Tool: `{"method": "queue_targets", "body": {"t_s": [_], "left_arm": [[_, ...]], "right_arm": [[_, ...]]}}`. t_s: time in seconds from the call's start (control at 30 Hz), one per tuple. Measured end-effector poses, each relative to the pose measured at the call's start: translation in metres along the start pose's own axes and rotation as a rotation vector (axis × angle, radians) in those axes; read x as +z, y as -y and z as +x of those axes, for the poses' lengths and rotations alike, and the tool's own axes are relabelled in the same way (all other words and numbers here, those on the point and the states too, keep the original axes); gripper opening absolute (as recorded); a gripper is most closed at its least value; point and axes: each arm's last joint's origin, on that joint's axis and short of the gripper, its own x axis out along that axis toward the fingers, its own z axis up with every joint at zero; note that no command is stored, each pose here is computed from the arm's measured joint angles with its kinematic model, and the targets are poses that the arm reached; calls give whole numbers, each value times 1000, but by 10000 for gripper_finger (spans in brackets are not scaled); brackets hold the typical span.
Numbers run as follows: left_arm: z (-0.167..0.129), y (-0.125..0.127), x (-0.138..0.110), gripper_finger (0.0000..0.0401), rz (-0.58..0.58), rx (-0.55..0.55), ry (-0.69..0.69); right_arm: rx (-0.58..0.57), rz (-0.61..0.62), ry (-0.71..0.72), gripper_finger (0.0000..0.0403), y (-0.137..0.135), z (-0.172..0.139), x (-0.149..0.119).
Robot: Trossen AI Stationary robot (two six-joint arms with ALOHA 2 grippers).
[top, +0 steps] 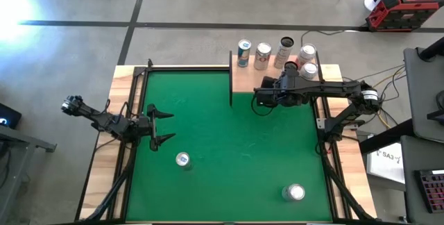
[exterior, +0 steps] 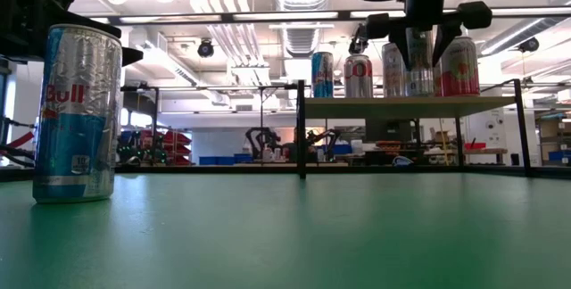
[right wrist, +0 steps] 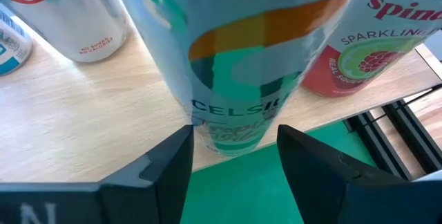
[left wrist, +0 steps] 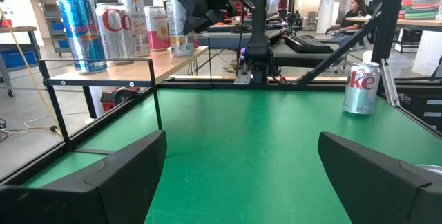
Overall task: Place canned beverage on shelf
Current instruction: Put the white-yellow soda can on the shelf aligned with the other white-yellow soda can
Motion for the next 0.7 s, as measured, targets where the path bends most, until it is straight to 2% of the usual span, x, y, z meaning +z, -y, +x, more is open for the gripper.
{"method": "queue_targets", "body": {"t_s": [0.3,0.7], "left_arm": [[0,0,0,361,0,0,0],[0,0,0,361,0,0,0]], "right_arm": [[3,-3,40,199,-1,2,3],[-4,-44,50,198,-15,18,5]]}}
